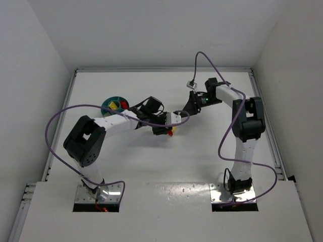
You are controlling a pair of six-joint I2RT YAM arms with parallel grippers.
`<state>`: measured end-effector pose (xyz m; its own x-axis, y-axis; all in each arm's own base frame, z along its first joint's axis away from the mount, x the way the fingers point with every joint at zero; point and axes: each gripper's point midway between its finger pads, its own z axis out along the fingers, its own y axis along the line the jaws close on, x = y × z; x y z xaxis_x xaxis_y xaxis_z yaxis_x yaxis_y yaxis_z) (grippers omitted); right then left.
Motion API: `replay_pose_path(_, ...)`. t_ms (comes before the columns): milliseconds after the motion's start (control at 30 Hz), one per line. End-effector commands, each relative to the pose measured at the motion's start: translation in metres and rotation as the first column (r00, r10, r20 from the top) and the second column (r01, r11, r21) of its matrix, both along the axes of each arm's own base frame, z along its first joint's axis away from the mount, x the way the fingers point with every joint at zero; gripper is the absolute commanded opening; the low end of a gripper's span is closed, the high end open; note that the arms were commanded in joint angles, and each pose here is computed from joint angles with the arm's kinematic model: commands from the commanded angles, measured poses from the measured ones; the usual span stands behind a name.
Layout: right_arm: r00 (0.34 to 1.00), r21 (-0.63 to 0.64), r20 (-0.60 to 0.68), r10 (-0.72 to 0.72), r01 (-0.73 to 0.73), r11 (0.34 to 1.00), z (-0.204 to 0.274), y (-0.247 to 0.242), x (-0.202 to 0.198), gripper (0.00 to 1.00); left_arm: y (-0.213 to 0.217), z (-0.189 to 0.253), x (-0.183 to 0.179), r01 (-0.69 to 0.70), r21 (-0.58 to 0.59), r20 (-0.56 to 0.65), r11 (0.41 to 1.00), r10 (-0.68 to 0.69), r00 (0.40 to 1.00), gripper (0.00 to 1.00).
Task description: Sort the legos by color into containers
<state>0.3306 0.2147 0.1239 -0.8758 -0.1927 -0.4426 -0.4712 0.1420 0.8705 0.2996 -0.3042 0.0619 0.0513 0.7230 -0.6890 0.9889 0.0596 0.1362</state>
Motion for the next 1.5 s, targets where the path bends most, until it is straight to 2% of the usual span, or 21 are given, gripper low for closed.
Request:
replay_pose_path(0, 0.998, 0.078, -0.02, 0.063, -0.062, 0.995, 0.017, 0.009, -0.013, 0.76, -0.026, 0.062, 0.016, -0.042, -0.146, 0.11, 0.988, 0.058, 0.992, 0.15)
replay_pose_path(267, 0.995, 0.076, -0.052, 0.089, -0.085, 0.994, 0.006, 0.015, -0.019, 0.77, -0.031, 0.094, 0.024, -0.078, -0.216, 0.171, 0.973, 0.116, 0.979, 0.13)
replay_pose_path(500, 0.993, 0.076, -0.05, 0.107, -0.103, 0.992, 0.003, 0.022, -0.019, 0.77, -0.033, 0.104, 0.02, -0.064, -0.235, 0.189, 0.97, 0.11, 0.976, 0.12)
replay_pose_path(700, 0.994, 0.025, -0.004, 0.111, -0.111, 0.993, -0.005, 0.02, -0.015, 0.77, -0.03, 0.114, 0.011, -0.044, -0.258, 0.197, 0.965, 0.097, 0.976, 0.12)
replay_pose_path(800, 0.994, 0.015, 0.0, 0.11, -0.11, 0.994, -0.004, 0.024, -0.012, 0.69, -0.032, 0.115, 0.005, -0.033, -0.259, 0.198, 0.965, 0.087, 0.976, 0.12)
replay_pose_path(833, 0.994, 0.015, -0.001, 0.107, -0.107, 0.994, -0.004, 0.024, -0.011, 0.61, -0.032, 0.115, 0.005, -0.033, -0.259, 0.198, 0.965, 0.087, 0.976, 0.12)
replay_pose_path(900, 0.995, 0.016, 0.016, 0.102, -0.102, 0.995, 0.002, 0.025, -0.007, 0.51, -0.033, 0.115, 0.0, -0.024, -0.259, 0.198, 0.966, 0.078, 0.977, 0.11)
replay_pose_path(1167, 0.993, 0.021, 0.06, 0.106, -0.108, 0.994, 0.017, 0.03, -0.001, 0.52, -0.036, 0.111, -0.01, 0.006, -0.255, 0.195, 0.967, 0.045, 0.98, 0.11)
replay_pose_path(1200, 0.993, 0.021, 0.06, 0.106, -0.108, 0.994, 0.017, 0.03, -0.001, 0.5, -0.036, 0.111, -0.01, 0.006, -0.255, 0.195, 0.967, 0.045, 0.98, 0.11)
replay_pose_path(1233, 0.992, 0.021, 0.06, 0.115, -0.117, 0.993, 0.017, 0.033, -0.003, 0.39, -0.036, 0.111, -0.01, 0.006, -0.255, 0.195, 0.967, 0.045, 0.98, 0.11)
replay_pose_path(1333, 0.992, 0.02, 0.051, 0.115, -0.116, 0.993, 0.017, 0.032, -0.007, 0.19, -0.038, 0.111, -0.012, 0.005, -0.249, 0.2, 0.968, 0.047, 0.979, 0.11)
replay_pose_path(1367, 0.992, 0.03, 0.05, 0.115, -0.117, 0.993, 0.018, 0.033, -0.007, 0.08, -0.038, 0.111, -0.011, 0.005, -0.249, 0.2, 0.968, 0.047, 0.979, 0.11)
replay_pose_path(1433, 0.99, 0.031, 0.068, 0.12, -0.123, 0.992, 0.019, 0.032, -0.01, 0.0, -0.036, 0.106, -0.008, -0.015, -0.234, 0.203, 0.972, 0.064, 0.977, 0.11)
replay_pose_path(1467, 0.989, 0.033, 0.088, 0.122, -0.125, 0.992, 0.021, 0.032, -0.01, 0.0, -0.036, 0.106, -0.008, -0.015, -0.234, 0.203, 0.972, 0.064, 0.977, 0.11)
